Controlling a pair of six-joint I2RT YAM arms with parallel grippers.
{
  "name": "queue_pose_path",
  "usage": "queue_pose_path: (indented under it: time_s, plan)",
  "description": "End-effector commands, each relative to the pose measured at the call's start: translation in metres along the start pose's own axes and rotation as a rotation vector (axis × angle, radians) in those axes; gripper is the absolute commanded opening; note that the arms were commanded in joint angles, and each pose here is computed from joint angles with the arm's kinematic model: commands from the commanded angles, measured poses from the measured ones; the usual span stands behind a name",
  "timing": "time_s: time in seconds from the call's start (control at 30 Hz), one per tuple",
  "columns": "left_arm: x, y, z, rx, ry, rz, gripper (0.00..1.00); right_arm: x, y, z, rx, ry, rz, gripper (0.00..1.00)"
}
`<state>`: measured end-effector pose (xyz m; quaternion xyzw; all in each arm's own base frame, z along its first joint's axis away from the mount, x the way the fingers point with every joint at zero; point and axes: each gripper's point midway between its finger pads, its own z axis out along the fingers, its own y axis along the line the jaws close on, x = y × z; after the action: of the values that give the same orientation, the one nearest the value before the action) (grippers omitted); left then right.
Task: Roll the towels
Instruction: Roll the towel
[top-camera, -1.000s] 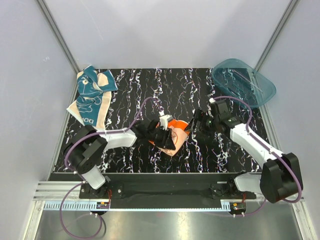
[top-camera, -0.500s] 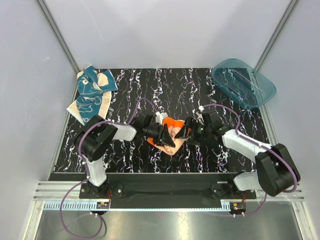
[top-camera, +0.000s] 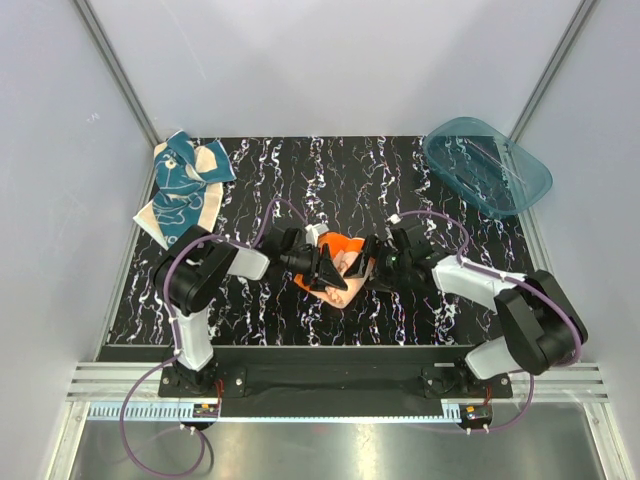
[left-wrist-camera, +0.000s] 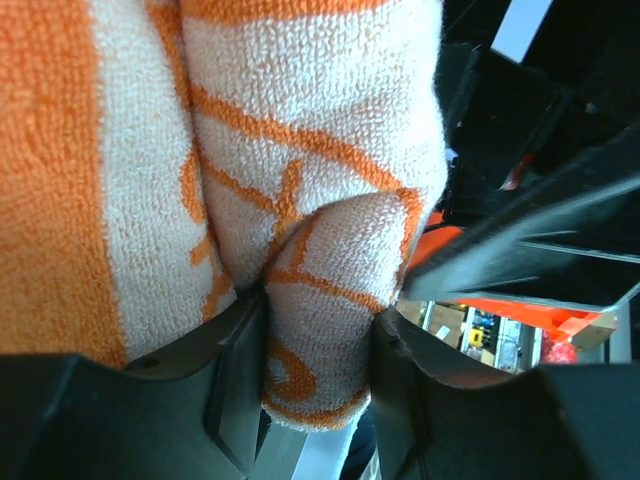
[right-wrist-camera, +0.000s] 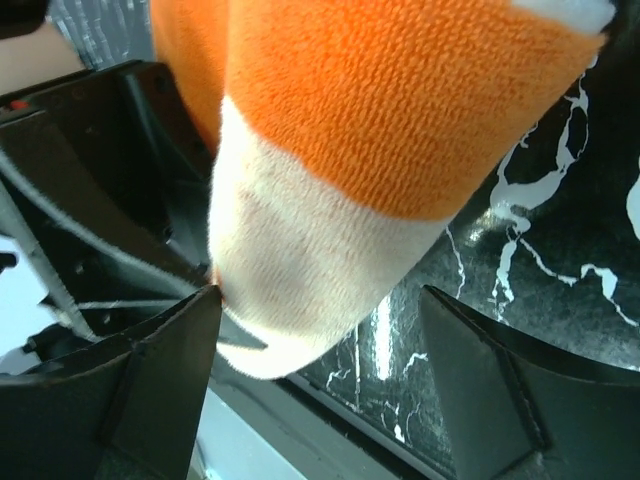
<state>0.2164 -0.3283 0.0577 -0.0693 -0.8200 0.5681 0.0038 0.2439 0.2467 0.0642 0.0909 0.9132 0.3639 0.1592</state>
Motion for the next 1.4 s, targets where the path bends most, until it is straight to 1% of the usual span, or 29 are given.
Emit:
queue_pose_path:
  time_s: [0.0,0.1,0.13,0.17,0.23,0.27,0.33,0.37,0.4,0.43,0.47,0.5,0.57,0.63,0.67,0.7,0.77,0.83,0.9,0.97,1.0,1.07,1.1,1.23,1.3,1.37]
  plan:
    - [0.001,0.009,0.000,0.000,-0.006,-0.055,0.45,-0.014,0.020,0.009,-0.008,-0.054,-0.027,0.84]
    - [-0.001,0.005,-0.001,0.014,-0.006,-0.051,0.47,-0.016,0.022,0.016,0.008,-0.061,-0.026,0.77]
    - [-0.001,0.004,-0.001,0.017,-0.006,-0.054,0.47,-0.014,0.020,0.020,0.018,-0.054,-0.026,0.69]
    - [-0.002,0.003,-0.001,0.019,-0.006,-0.053,0.47,-0.016,0.020,0.021,0.023,-0.057,-0.028,0.65]
    - [-0.002,0.003,-0.003,0.013,-0.007,-0.052,0.48,-0.017,0.017,0.023,0.042,-0.053,-0.027,0.51]
    - [-0.001,0.003,-0.003,0.006,-0.009,-0.051,0.48,-0.018,0.019,0.023,0.047,-0.052,-0.031,0.47]
    - [-0.003,0.006,-0.005,-0.027,-0.025,-0.017,0.50,-0.020,0.017,0.022,0.068,-0.054,-0.034,0.43]
    - [-0.001,0.010,-0.006,-0.057,-0.018,-0.036,0.52,-0.020,0.017,0.021,0.077,-0.046,-0.044,0.42]
    - [-0.004,0.011,-0.008,-0.084,-0.038,0.001,0.54,-0.019,0.016,0.020,0.084,-0.040,-0.048,0.41]
    - [0.000,0.015,-0.011,-0.121,-0.030,-0.018,0.59,-0.020,0.015,0.020,0.092,-0.034,-0.051,0.39]
    - [-0.002,0.014,-0.012,-0.142,-0.039,0.000,0.62,-0.018,0.014,0.020,0.108,-0.018,-0.062,0.38]
    - [-0.007,0.017,-0.016,-0.182,-0.065,0.048,0.65,-0.018,0.014,0.020,0.114,-0.012,-0.066,0.38]
    - [-0.004,0.021,-0.020,-0.236,-0.056,0.045,0.71,-0.017,0.013,0.017,0.137,0.001,-0.075,0.34]
    - [-0.012,0.019,-0.024,-0.274,-0.084,0.092,0.75,-0.017,0.010,0.014,0.164,0.003,-0.081,0.33]
    - [-0.008,0.021,-0.027,-0.297,-0.075,0.082,0.77,-0.017,0.010,0.011,0.180,0.011,-0.087,0.32]
    - [-0.017,0.016,-0.032,-0.327,-0.109,0.128,0.78,-0.016,0.010,0.010,0.189,0.016,-0.093,0.32]
    - [-0.017,0.014,-0.037,-0.379,-0.115,0.152,0.79,-0.016,0.008,0.005,0.227,0.027,-0.103,0.30]
    - [-0.028,0.001,-0.041,-0.423,-0.152,0.234,0.80,-0.017,0.005,0.004,0.253,0.032,-0.107,0.30]
    - [-0.029,-0.005,-0.048,-0.488,-0.165,0.274,0.81,-0.016,0.003,0.002,0.278,0.051,-0.116,0.30]
    - [-0.035,-0.007,-0.054,-0.591,-0.195,0.342,0.81,-0.015,0.004,0.001,0.295,0.064,-0.126,0.30]
    - [-0.041,-0.011,-0.061,-0.638,-0.233,0.386,0.81,-0.012,0.001,0.003,0.308,0.079,-0.129,0.30]
    - [-0.038,-0.021,-0.060,-0.681,-0.256,0.454,0.81,-0.010,0.001,0.003,0.333,0.100,-0.141,0.29]
    - [-0.043,-0.028,-0.067,-0.726,-0.303,0.514,0.81,-0.009,-0.003,0.005,0.352,0.113,-0.138,0.28]
    - [-0.024,-0.053,-0.048,-0.761,-0.301,0.714,0.82,-0.008,-0.005,0.010,0.375,0.140,-0.141,0.27]
    - [-0.020,-0.055,-0.043,-0.787,-0.303,0.765,0.82,-0.008,-0.005,0.012,0.382,0.150,-0.144,0.27]
    - [-0.010,-0.060,-0.031,-0.769,-0.288,0.809,0.82,-0.010,-0.001,0.012,0.382,0.148,-0.155,0.27]
